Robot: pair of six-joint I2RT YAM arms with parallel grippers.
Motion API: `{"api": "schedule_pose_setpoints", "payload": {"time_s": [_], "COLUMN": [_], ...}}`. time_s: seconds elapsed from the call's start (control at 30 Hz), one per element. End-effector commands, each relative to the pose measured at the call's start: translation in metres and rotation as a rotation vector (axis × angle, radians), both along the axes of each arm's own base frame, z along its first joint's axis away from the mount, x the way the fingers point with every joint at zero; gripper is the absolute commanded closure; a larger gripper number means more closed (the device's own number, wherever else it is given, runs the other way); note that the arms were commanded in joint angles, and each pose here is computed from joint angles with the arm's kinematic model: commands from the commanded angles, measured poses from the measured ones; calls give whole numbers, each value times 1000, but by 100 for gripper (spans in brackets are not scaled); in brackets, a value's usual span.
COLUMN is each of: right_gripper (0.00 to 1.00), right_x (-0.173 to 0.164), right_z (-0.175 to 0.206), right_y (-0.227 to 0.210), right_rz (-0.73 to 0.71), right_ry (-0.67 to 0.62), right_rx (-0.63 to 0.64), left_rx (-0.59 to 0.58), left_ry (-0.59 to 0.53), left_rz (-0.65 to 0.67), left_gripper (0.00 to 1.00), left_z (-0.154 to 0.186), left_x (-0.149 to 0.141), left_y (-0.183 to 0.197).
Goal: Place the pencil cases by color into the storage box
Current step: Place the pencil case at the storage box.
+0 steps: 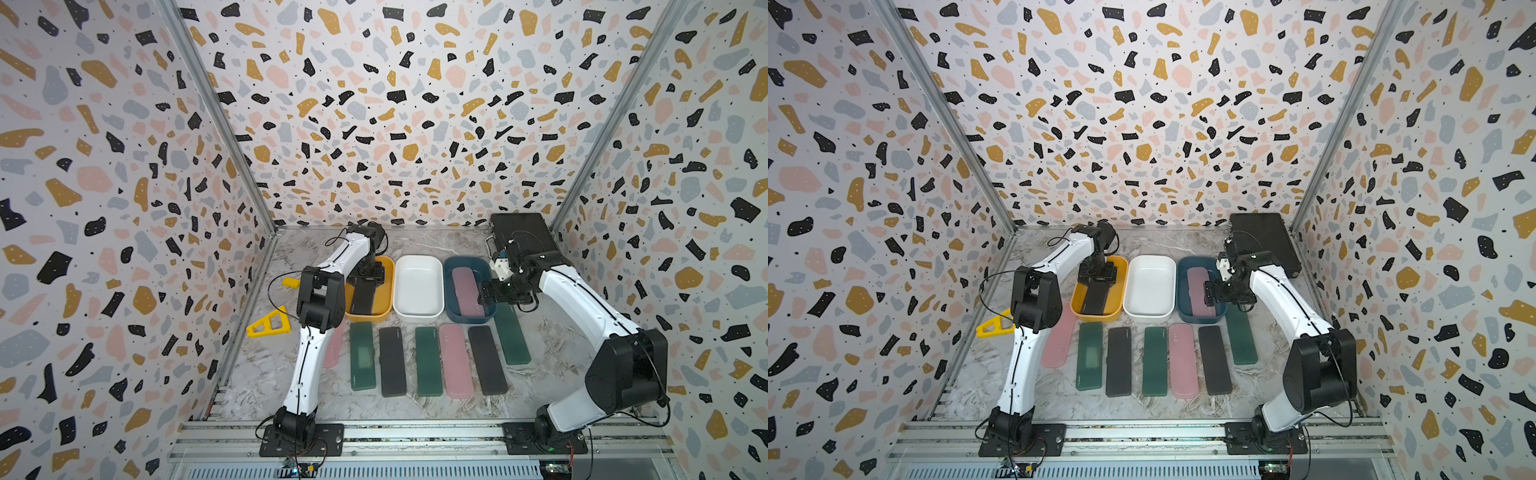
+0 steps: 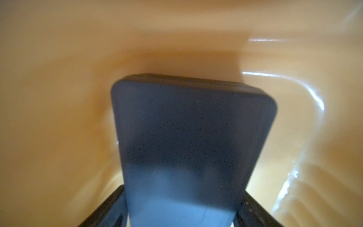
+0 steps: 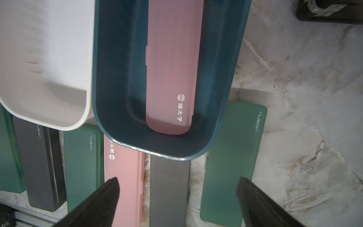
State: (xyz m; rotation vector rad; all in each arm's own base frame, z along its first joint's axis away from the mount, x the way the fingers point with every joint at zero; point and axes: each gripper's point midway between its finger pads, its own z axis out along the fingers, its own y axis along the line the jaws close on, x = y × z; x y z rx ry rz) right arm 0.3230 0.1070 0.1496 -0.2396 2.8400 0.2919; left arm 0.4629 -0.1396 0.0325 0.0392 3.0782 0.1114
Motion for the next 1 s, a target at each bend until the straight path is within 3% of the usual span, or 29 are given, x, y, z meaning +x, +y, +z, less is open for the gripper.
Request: {"api": "schedule_pose_setpoints", "payload": {"time_s": [0.0, 0.23, 0.97], "right_gripper": [1, 1, 1], "right_x": [-4, -5, -22], "right_z": [9, 11, 13], "right_y": [0, -1, -31], "right_rz": [8, 7, -26], "right_ry": [-14, -19, -17], "right_rx": [10, 13, -68], "left_rx": [9, -16, -102], "left_ry": [44, 15, -207], "left_rz": [-6, -3, -35], "left_gripper": [15, 12, 8], "left_z": [-6, 11, 126], "left_x": [-11, -9, -23], "left_y": [0, -4, -12]}}
